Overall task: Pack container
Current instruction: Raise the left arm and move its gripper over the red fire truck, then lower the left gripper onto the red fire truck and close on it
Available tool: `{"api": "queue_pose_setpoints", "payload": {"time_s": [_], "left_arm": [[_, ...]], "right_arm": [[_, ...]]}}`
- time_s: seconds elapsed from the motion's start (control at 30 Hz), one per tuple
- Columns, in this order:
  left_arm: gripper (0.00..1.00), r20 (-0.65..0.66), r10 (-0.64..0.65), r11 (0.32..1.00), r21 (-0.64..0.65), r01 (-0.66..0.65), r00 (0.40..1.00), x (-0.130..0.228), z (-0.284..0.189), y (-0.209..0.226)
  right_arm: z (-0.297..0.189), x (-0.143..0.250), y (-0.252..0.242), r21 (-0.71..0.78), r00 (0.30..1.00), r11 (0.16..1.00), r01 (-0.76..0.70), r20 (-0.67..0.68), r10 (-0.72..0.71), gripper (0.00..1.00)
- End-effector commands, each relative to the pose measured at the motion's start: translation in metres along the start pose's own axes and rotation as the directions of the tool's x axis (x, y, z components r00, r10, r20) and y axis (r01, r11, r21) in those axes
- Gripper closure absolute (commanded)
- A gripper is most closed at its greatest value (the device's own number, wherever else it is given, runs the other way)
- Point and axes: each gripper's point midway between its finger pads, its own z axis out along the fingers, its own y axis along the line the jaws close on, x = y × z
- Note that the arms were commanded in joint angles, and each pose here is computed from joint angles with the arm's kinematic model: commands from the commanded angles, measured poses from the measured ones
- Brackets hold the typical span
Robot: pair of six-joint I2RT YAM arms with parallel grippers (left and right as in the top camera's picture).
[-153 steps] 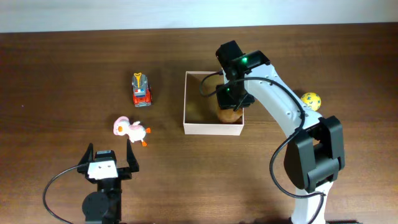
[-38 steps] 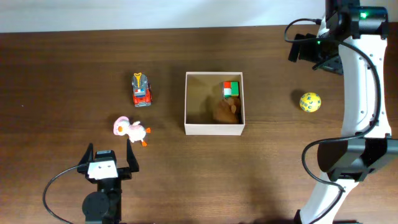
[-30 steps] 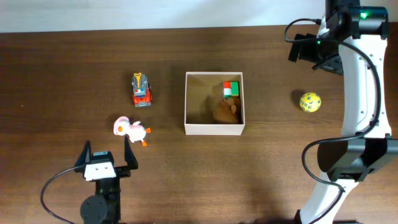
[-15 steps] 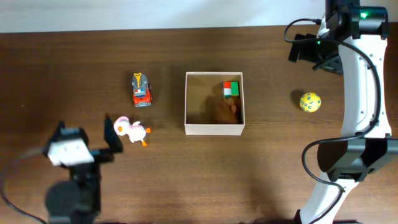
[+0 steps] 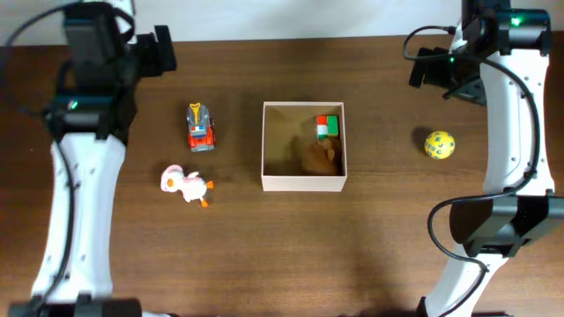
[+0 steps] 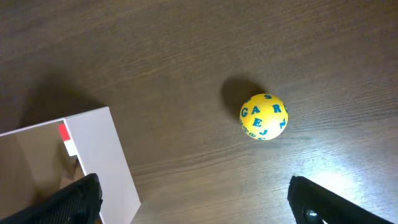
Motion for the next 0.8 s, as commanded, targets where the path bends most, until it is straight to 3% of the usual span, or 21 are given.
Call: {"api": "queue_pose_setpoints", "payload": {"time_s": [0.0, 0.2, 0.5, 0.77], "left_arm": [[0.01, -0.074, 0.004, 0.996, 0.085, 0.002, 0.997, 0.022, 0.04, -0.018], [0.01, -0.2, 0.019, 0.983, 0.185, 0.018, 0.98, 0.068, 0.085, -0.041], [0.0, -0.347, 0.052, 0.978, 0.206, 0.022, 0.936, 0.132, 0.134, -0.058], [0.0, -0.413, 0.067, 0.976, 0.215, 0.026, 0.908, 0.159, 0.143, -0.065]], "right_arm": [[-0.004, -0.003, -0.001, 0.004, 1.0, 1.0, 0.006, 0.018, -0.006, 0.01], [-0.004, -0.003, -0.001, 0.004, 1.0, 1.0, 0.006, 0.018, -0.006, 0.01], [-0.004, -0.003, -0.001, 0.004, 1.0, 1.0, 0.006, 0.018, -0.006, 0.01], [-0.004, -0.003, -0.001, 0.005, 1.0, 1.0, 0.006, 0.018, -0.006, 0.01]]}}
